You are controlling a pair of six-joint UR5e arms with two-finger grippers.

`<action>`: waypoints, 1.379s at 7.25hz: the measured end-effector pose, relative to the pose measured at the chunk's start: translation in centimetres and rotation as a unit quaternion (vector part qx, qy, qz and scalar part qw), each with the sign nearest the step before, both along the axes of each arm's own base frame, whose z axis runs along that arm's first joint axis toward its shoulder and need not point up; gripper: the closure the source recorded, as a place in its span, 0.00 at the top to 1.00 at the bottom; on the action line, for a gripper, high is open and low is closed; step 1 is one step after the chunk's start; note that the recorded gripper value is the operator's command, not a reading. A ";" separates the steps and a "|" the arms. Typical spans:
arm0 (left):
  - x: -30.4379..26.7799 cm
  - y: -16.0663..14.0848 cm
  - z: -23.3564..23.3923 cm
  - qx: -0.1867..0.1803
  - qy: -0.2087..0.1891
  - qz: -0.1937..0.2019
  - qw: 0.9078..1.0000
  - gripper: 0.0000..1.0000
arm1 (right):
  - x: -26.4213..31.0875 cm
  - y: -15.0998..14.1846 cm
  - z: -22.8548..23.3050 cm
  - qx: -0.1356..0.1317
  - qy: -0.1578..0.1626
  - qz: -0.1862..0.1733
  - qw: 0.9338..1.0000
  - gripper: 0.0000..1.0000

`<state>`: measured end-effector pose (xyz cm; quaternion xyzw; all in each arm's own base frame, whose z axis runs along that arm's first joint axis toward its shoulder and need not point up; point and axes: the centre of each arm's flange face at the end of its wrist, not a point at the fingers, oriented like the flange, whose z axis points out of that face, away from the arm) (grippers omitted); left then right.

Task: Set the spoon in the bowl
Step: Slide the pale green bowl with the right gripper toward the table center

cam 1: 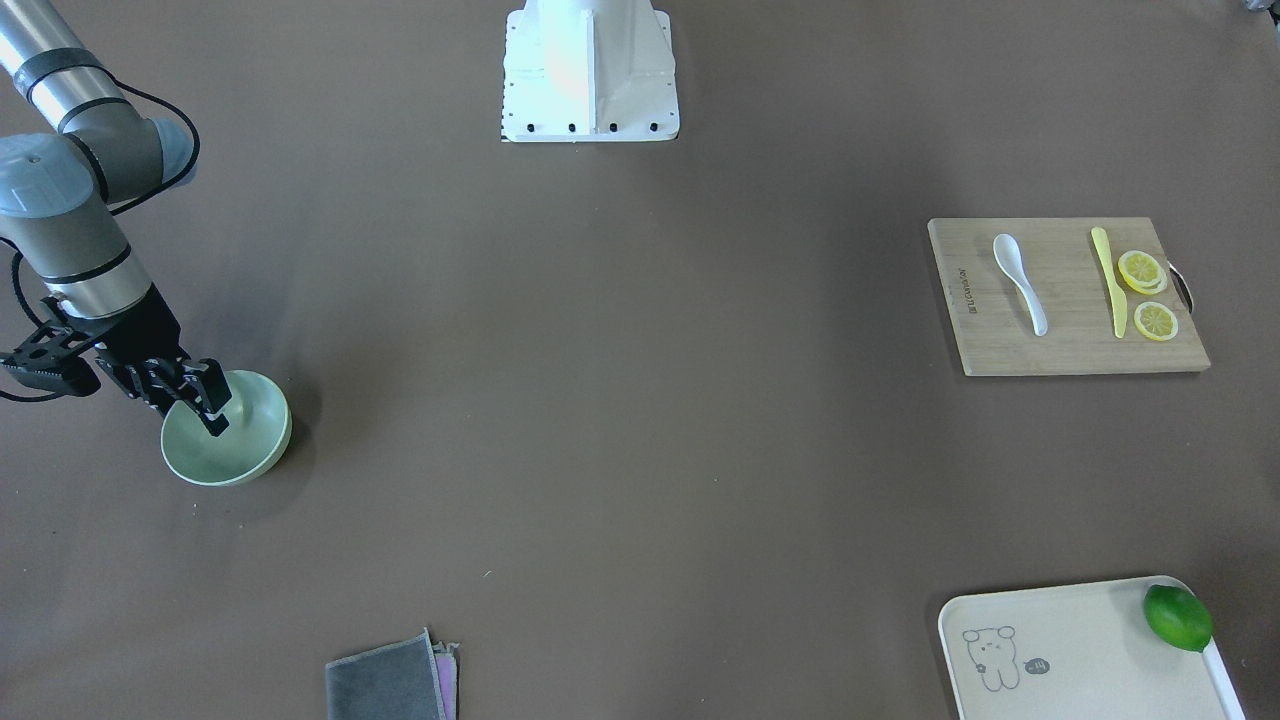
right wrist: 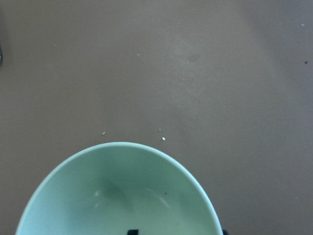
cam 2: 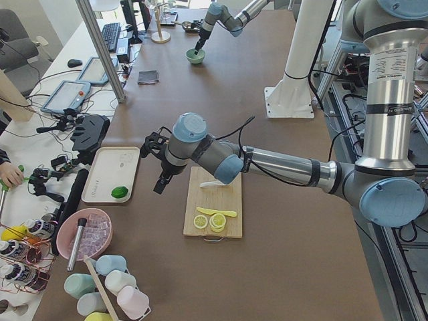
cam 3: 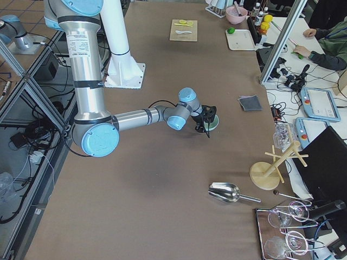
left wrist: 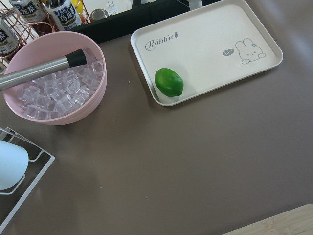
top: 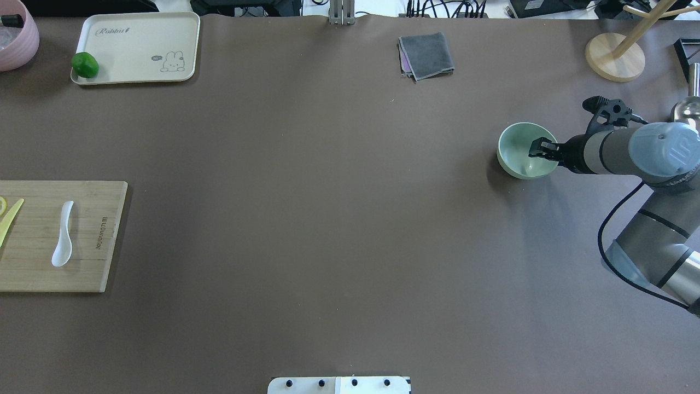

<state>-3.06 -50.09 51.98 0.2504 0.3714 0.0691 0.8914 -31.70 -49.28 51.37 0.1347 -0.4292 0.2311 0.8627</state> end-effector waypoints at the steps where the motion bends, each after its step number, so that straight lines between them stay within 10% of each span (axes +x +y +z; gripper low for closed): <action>1: 0.0 0.0 0.0 0.000 0.000 0.000 1.000 0.98 | -0.7 0.5 -1.7 0.001 -0.008 0.006 1.000 0.00; 6: 0.1 0.1 -0.3 -0.002 0.012 0.001 1.000 0.98 | -18.4 5.4 -25.4 -0.070 -0.042 0.042 0.996 0.00; 7: 0.3 0.2 -0.6 -0.002 0.022 0.002 1.000 0.98 | -22.7 8.3 -28.6 -0.079 -0.027 0.041 0.996 0.81; 8: 0.5 0.2 -0.8 -0.002 0.030 0.001 1.000 0.98 | -25.8 10.7 -30.3 -0.078 -0.011 0.038 0.996 1.00; 10: 1.6 0.2 -1.0 -0.016 0.046 -0.004 0.999 0.98 | -26.9 11.8 -31.6 -0.061 0.001 0.038 0.997 1.00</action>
